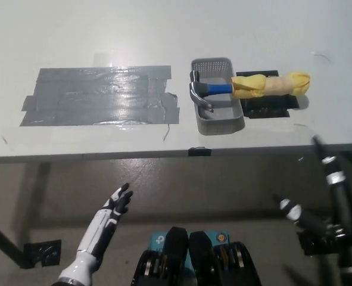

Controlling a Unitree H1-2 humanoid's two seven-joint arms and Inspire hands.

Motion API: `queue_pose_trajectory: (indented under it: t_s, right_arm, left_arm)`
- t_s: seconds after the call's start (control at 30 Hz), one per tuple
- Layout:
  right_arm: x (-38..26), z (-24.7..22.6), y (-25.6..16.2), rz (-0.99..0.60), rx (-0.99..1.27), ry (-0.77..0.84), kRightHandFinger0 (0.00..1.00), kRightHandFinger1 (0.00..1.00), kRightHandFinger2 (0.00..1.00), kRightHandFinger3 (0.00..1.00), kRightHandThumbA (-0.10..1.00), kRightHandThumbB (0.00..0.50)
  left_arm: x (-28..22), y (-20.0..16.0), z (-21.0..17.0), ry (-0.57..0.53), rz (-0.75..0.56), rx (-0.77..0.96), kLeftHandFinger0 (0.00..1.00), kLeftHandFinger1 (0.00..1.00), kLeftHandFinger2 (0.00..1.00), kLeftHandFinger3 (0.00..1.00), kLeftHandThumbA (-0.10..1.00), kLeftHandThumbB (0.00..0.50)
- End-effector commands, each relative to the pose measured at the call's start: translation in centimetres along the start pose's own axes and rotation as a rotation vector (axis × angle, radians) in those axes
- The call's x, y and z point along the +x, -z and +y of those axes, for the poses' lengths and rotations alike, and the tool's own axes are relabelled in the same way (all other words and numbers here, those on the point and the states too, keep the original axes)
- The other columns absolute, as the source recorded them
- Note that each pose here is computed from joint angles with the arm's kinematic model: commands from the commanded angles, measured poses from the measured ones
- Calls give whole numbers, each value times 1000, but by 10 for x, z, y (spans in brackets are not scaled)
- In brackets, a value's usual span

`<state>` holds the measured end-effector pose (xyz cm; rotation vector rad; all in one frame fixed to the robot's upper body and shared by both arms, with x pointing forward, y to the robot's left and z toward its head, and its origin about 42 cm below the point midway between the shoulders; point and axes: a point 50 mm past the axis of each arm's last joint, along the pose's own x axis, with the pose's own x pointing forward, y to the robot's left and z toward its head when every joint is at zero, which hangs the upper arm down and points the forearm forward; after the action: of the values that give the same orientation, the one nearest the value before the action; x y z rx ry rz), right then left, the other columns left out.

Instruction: The robot picks the hammer placed on top of the gray container with right hand and places it on the grey area of the desk

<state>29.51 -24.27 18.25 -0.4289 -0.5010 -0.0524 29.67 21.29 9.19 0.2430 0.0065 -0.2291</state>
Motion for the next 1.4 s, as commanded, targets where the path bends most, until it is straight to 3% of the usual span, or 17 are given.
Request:
queue_pose_trajectory:
  t_s: [0.0,0.33,0.43,0.47,0.5,0.67,0.77,1.07,1.23,1.37]
  right_arm:
    - [45,-31,-37,-101,-159,63,1000,1000,1000,1000,937,241]
    - [153,-61,-56,-74,-388,-90,1000,1000,1000,1000,865,240]
    - [188,-58,-52,-25,-512,-182,1000,1000,1000,1000,938,297]
    - [190,-57,-53,-24,-518,-188,1000,1000,1000,1000,886,284]
    - [204,-52,-52,10,-593,-244,1000,1000,1000,1000,979,303]
    - [239,-39,-46,81,-664,-324,1000,1000,1000,1000,953,344]
    - [253,-28,-40,123,-717,-375,1000,1000,1000,1000,999,386]
    - [273,3,-32,181,-774,-517,1000,1000,1000,1000,1000,454]
    - [278,17,-27,217,-757,-556,1000,1000,1000,1000,1000,470]
    - [283,21,-25,249,-731,-580,1000,1000,1000,1000,1000,455]
  left_arm:
    - [4,-10,0,7,-84,-2,1000,1000,1000,1000,1000,158]
    - [1,-12,10,-12,-95,14,1000,1000,1000,1000,1000,148]
    - [1,-11,12,-15,-96,14,1000,1000,1000,1000,1000,148]
    - [1,-11,12,-17,-97,13,1000,1000,1000,1000,1000,147]
    - [1,-11,12,-19,-94,6,1000,1000,1000,1000,1000,148]
    - [0,-13,15,-24,-97,19,1000,1000,1000,1000,1000,132]
    - [-1,-11,14,-20,-91,13,1000,1000,1000,1000,1000,134]
    - [0,-13,16,-12,-86,26,1000,1000,1000,1000,1000,148]
    - [-1,-13,15,-6,-81,30,1000,1000,1000,1000,1000,137]
    - [-1,-14,17,-3,-88,36,1000,1000,1000,1000,1000,137]
